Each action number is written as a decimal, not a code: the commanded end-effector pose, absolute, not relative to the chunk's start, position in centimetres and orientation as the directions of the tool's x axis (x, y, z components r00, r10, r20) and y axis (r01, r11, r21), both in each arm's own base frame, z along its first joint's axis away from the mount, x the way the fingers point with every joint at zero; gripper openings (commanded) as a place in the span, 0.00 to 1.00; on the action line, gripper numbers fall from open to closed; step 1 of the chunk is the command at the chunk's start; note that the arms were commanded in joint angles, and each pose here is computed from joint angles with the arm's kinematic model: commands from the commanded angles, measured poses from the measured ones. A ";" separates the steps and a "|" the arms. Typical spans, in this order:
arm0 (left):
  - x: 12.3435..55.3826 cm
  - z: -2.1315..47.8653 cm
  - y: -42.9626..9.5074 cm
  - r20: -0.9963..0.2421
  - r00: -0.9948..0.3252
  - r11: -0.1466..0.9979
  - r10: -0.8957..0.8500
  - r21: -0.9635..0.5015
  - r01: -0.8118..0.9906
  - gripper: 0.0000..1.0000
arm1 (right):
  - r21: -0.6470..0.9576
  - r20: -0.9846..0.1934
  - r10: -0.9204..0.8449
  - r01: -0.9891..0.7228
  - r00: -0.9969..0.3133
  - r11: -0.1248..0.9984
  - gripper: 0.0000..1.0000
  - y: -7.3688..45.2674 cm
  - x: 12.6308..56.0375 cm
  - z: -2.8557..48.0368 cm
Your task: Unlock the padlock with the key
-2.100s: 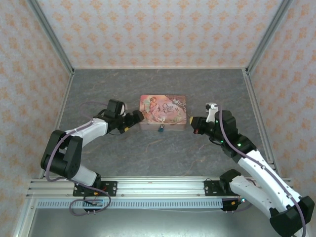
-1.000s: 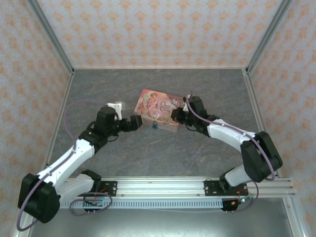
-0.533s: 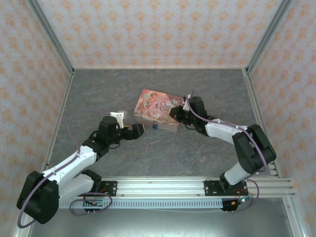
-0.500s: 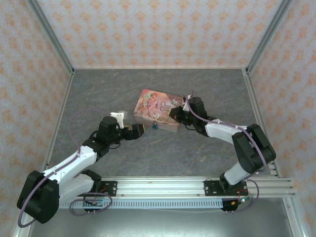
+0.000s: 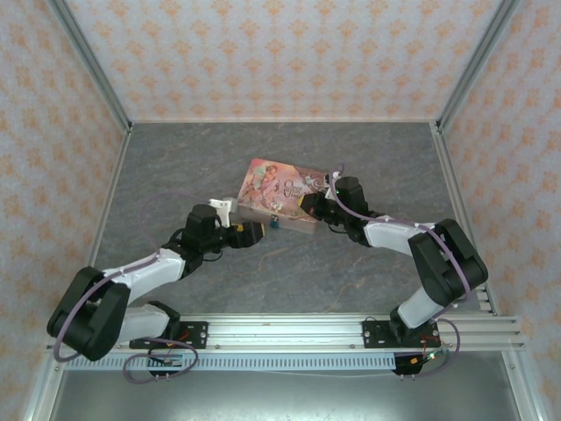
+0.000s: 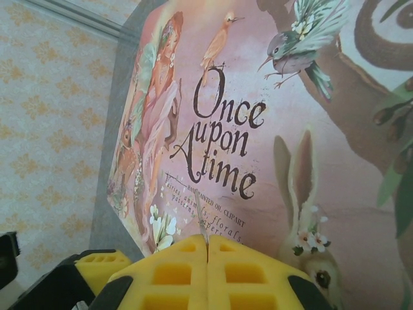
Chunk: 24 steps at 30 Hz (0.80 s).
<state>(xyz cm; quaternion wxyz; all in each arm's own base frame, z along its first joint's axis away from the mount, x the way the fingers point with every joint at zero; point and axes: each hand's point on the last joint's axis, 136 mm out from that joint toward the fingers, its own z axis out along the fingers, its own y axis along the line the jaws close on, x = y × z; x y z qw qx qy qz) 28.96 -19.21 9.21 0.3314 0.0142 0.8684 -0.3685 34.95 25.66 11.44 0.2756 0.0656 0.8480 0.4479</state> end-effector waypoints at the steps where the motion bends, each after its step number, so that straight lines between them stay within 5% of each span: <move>1: 30.4 10.9 -21.1 -0.657 -0.731 0.683 -0.183 -0.620 0.386 0.84 | 0.751 -0.362 0.318 -0.072 -0.876 0.656 0.00 24.6 33.6 7.4; 24: 34.1 6.4 -24.9 -0.721 -0.687 0.774 -0.088 -0.483 0.408 0.71 | 0.715 -0.398 0.278 -0.106 -0.874 0.691 0.00 23.8 32.4 7.8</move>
